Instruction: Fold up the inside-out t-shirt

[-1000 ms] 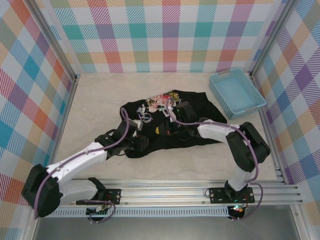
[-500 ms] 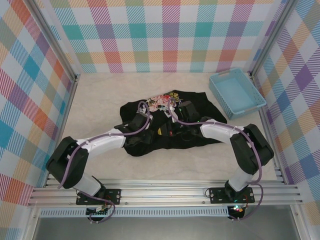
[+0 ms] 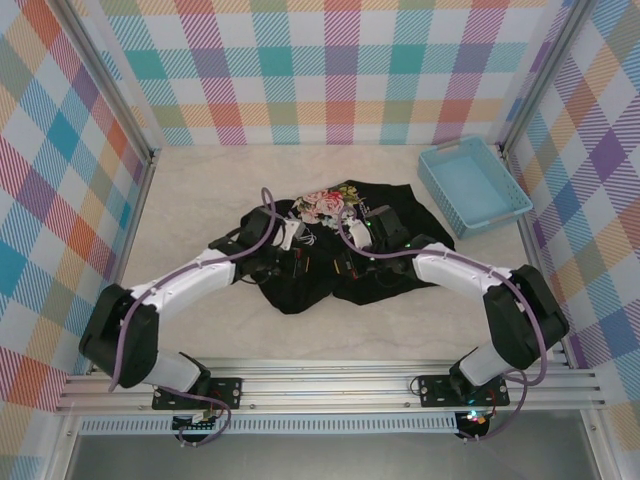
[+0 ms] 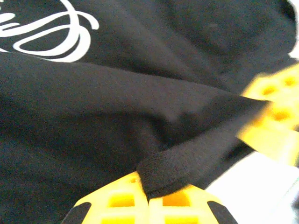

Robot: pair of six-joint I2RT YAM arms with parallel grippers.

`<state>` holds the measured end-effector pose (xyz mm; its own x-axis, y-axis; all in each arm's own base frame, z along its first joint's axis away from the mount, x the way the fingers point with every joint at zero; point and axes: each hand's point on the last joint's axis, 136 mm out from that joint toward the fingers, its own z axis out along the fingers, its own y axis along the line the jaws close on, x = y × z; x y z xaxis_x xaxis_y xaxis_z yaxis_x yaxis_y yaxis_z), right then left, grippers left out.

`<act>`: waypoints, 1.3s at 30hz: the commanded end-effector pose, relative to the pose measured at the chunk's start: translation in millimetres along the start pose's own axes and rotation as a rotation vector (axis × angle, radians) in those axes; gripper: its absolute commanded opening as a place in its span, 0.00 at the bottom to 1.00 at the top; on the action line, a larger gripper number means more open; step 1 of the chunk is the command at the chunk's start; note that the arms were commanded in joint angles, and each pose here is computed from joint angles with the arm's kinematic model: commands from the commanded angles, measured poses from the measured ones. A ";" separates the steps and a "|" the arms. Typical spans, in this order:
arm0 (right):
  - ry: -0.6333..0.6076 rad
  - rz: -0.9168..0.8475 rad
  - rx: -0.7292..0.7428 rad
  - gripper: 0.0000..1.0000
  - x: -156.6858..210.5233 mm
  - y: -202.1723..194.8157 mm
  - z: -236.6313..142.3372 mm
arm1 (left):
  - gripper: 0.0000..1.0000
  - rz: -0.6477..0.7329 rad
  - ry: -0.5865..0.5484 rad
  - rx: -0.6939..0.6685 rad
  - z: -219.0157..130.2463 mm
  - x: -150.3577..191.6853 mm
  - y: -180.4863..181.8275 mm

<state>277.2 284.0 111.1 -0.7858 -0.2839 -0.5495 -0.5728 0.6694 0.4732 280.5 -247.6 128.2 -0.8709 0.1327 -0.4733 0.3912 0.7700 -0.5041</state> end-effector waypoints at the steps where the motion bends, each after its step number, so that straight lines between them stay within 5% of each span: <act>1: -0.014 -0.079 0.117 0.12 0.8 -12.4 -8.0 | 0.00 -0.104 0.100 0.225 -16.4 17.4 -35.1; 10: -0.037 -0.211 0.192 0.35 10.6 3.2 -31.4 | 0.00 -0.187 0.131 0.336 -27.8 13.9 -38.8; 21: -0.106 -0.252 -0.010 0.29 26.8 60.6 -18.4 | 0.00 -0.203 0.111 0.322 -27.6 8.6 -34.1; 31: -0.151 -0.053 0.341 0.41 -1.5 3.0 7.9 | 0.00 -0.198 0.105 0.329 -30.2 8.6 -35.9; 39: -0.184 -0.022 0.342 0.46 -20.6 -1.7 41.5 | 0.00 -0.188 0.099 0.345 -33.0 7.3 -39.5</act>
<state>286.2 304.0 79.9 -0.7195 -0.2636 -0.6425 -0.4855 0.8524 0.1940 253.6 -256.4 159.9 -0.9546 0.0798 -0.2870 0.2801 0.5680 -0.7739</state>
